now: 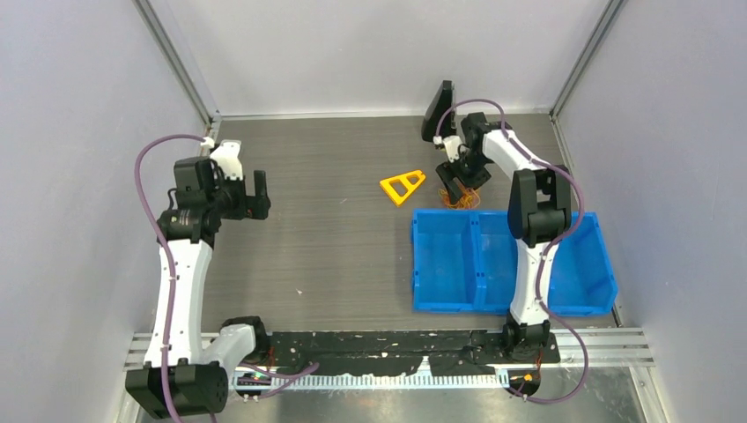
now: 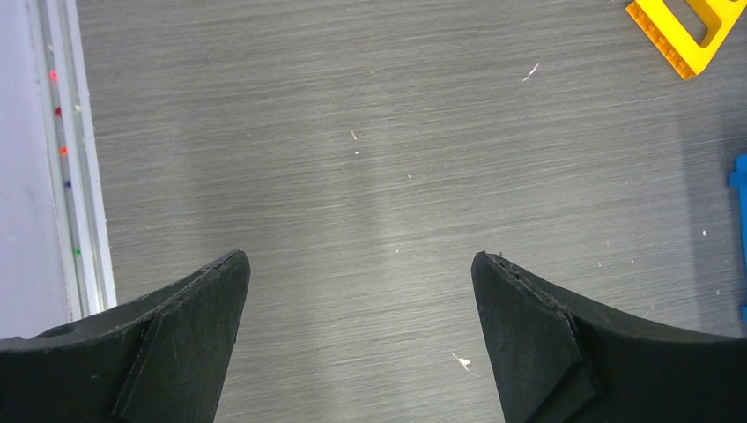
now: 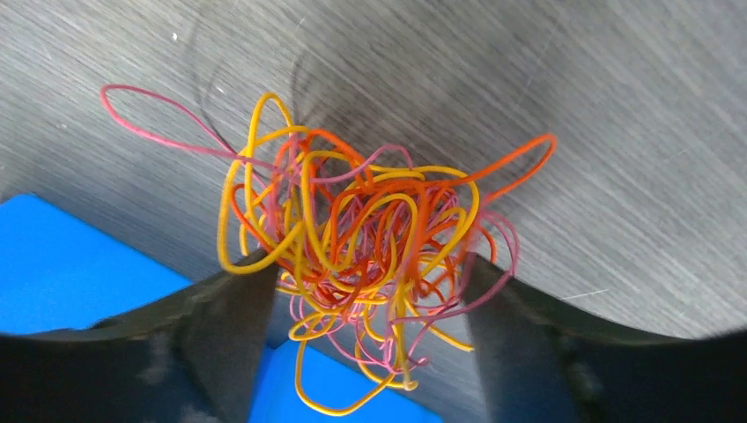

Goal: Untangle the cables

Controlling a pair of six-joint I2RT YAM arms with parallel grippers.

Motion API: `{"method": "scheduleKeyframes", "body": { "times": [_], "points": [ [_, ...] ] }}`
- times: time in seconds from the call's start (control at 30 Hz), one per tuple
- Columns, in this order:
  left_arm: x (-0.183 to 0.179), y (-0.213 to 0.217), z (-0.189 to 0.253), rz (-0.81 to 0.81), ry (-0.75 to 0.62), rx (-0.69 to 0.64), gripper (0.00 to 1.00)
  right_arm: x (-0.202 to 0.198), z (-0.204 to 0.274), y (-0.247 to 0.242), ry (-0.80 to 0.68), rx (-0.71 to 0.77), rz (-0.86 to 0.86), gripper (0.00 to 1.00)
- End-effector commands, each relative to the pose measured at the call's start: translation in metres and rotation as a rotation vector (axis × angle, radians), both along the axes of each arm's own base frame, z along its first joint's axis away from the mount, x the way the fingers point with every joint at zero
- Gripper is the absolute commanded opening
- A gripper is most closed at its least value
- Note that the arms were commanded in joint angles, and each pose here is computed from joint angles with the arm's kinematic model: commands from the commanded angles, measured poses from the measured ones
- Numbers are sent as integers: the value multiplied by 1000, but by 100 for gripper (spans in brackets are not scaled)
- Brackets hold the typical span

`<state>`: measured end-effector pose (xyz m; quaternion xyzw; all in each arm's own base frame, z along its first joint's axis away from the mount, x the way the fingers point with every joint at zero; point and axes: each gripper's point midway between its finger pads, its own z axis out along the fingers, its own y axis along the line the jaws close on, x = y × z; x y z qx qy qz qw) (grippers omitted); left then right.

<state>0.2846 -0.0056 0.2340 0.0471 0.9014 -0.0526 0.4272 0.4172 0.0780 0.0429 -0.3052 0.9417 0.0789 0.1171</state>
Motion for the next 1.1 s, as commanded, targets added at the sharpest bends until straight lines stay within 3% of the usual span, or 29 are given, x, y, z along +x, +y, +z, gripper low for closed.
{"method": "scheduleKeyframes", "body": {
  "times": [0.0, 0.03, 0.07, 0.1, 0.17, 0.37, 0.57, 0.7, 0.83, 1.07],
  "points": [
    [9, 0, 29, -54, -182, 66, 99, 36, 40, 10, -101, 30, 47, 69],
    [8, 1, 28, -77, -186, 90, 99, 40, 50, 13, -115, 48, 53, 51],
    [7, 1, 27, -92, -179, 105, 99, 47, 61, 16, -141, 61, 55, 40],
    [6, 1, 25, -102, -164, 112, 99, 59, 87, 23, -202, 100, 65, 17],
    [6, 0, 18, -111, -118, 102, 99, 69, 124, 38, -282, 178, 79, 7],
    [5, -19, 23, -168, -148, -3, 99, 46, 231, 107, -463, 461, 158, 5],
    [-3, -65, 54, -391, -322, -145, 99, -27, 294, 192, -538, 688, 335, 6],
    [-20, -106, 63, -582, -409, -302, 99, -82, 300, 248, -499, 817, 483, 5],
    [-32, -140, 60, -707, -413, -334, 99, -119, 282, 294, -442, 835, 608, 5],
    [-32, -169, 30, -695, -309, -446, 99, -167, 278, 353, -379, 887, 755, 6]
  ]
}}
